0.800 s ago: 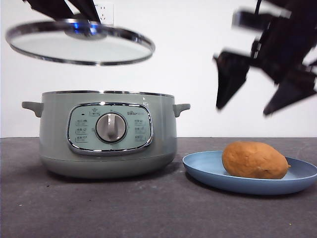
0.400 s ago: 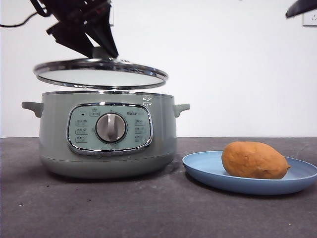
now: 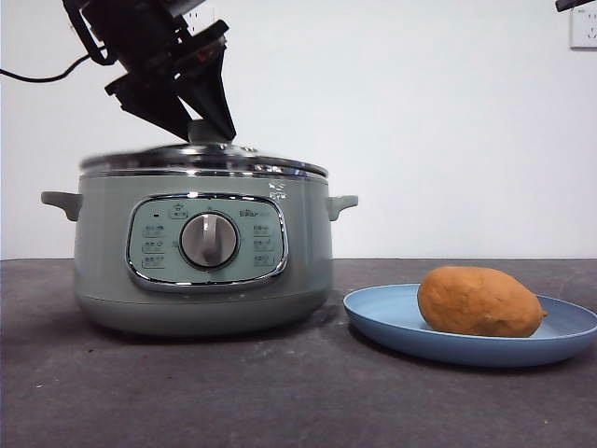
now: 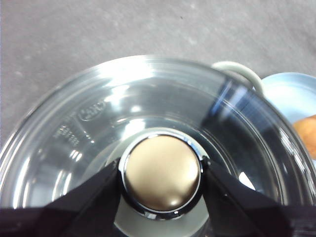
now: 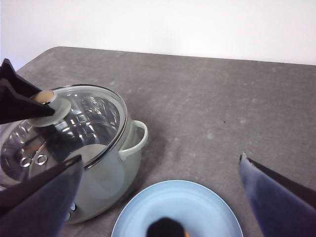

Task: Take the potato out from the steamer,put the potato on the plate,close the lid

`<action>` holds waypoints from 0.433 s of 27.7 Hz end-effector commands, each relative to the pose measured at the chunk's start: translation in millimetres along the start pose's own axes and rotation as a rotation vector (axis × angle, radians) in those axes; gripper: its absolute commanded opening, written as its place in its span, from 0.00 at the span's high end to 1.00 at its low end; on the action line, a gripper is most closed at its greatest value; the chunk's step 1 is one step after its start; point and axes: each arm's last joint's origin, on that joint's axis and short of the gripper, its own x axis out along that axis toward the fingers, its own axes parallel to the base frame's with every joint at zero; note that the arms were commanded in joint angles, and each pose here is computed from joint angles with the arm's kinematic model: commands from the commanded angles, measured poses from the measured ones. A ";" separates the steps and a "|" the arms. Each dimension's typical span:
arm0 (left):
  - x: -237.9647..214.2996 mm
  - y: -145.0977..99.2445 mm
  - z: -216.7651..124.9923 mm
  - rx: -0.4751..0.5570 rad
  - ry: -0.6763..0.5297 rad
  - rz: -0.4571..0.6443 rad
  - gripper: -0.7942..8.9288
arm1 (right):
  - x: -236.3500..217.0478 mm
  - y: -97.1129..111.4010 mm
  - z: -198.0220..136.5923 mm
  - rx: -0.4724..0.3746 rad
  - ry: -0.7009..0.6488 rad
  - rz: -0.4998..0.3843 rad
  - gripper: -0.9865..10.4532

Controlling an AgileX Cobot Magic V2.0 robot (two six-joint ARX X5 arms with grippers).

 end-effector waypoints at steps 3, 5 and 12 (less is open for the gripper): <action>0.3 -0.9 5.9 0.019 -0.035 -0.005 0.93 | -0.9 0.4 1.7 0.010 -0.011 0.004 0.34; 0.3 -0.8 4.3 0.015 -0.019 -0.001 0.93 | -0.9 0.6 1.7 0.010 -0.010 0.009 0.34; 10.7 1.1 -5.7 -0.008 0.080 0.025 0.66 | -0.9 0.8 1.4 0.020 -0.008 0.012 0.34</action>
